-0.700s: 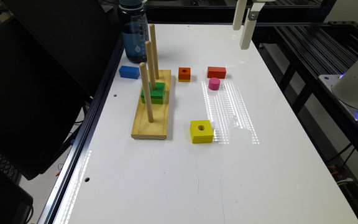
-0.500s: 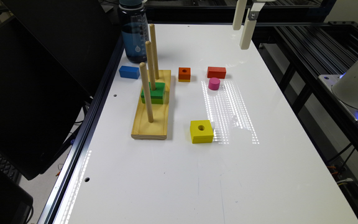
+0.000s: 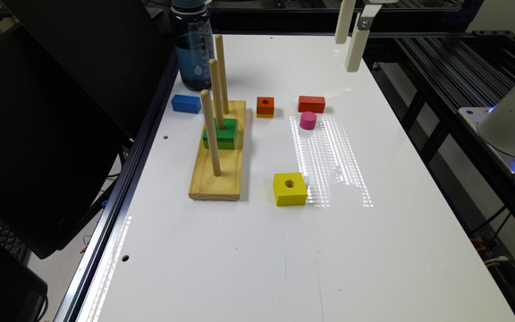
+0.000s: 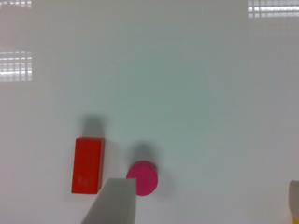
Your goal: Pick up yellow block.
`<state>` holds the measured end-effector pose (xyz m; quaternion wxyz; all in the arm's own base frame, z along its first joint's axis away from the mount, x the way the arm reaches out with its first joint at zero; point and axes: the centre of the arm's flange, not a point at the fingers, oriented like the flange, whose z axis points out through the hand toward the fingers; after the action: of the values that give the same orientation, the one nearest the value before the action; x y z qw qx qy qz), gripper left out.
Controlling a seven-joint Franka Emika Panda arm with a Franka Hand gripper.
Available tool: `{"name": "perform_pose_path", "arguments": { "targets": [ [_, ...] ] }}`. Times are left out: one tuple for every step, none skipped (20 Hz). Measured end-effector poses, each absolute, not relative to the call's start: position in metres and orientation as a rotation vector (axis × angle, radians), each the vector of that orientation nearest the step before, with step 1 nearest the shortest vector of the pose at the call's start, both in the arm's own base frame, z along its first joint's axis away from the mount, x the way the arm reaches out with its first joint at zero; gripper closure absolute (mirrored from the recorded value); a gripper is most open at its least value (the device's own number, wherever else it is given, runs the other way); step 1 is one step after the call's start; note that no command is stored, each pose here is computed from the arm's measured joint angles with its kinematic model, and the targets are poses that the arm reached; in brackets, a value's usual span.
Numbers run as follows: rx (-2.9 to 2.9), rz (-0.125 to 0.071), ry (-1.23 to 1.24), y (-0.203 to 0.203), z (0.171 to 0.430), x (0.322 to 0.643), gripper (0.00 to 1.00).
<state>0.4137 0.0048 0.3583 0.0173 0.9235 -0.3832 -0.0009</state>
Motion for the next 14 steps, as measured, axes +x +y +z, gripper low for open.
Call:
{"name": "perform_pose_path", "arguments": {
  "targets": [
    [2.87, -0.002, -1.19, 0.006, 0.358, 0.414, 0.0],
    [2.87, -0.001, -1.189, 0.006, 0.359, 0.414, 0.0],
    [2.87, 0.0, -1.188, 0.007, 0.359, 0.414, 0.0],
    [2.871, 0.002, -1.187, 0.007, 0.359, 0.414, 0.0],
    [2.872, 0.006, -1.187, 0.008, 0.36, 0.416, 0.0],
    [2.874, 0.01, -1.187, 0.01, 0.362, 0.417, 0.0],
    [2.874, 0.013, -1.187, 0.012, 0.362, 0.419, 0.0],
    [2.875, 0.014, -1.186, 0.014, 0.363, 0.421, 0.0],
    [2.877, 0.017, -1.185, 0.015, 0.363, 0.423, 0.0],
    [2.879, 0.022, -1.185, 0.017, 0.363, 0.426, 0.0],
    [2.881, 0.024, -1.186, 0.019, 0.363, 0.43, 0.0],
    [2.883, 0.024, -1.187, 0.021, 0.362, 0.434, 0.0],
    [2.885, 0.024, -1.188, 0.024, 0.361, 0.439, 0.0],
    [2.887, 0.022, -1.188, 0.028, 0.361, 0.444, 0.0]
  ]
}}
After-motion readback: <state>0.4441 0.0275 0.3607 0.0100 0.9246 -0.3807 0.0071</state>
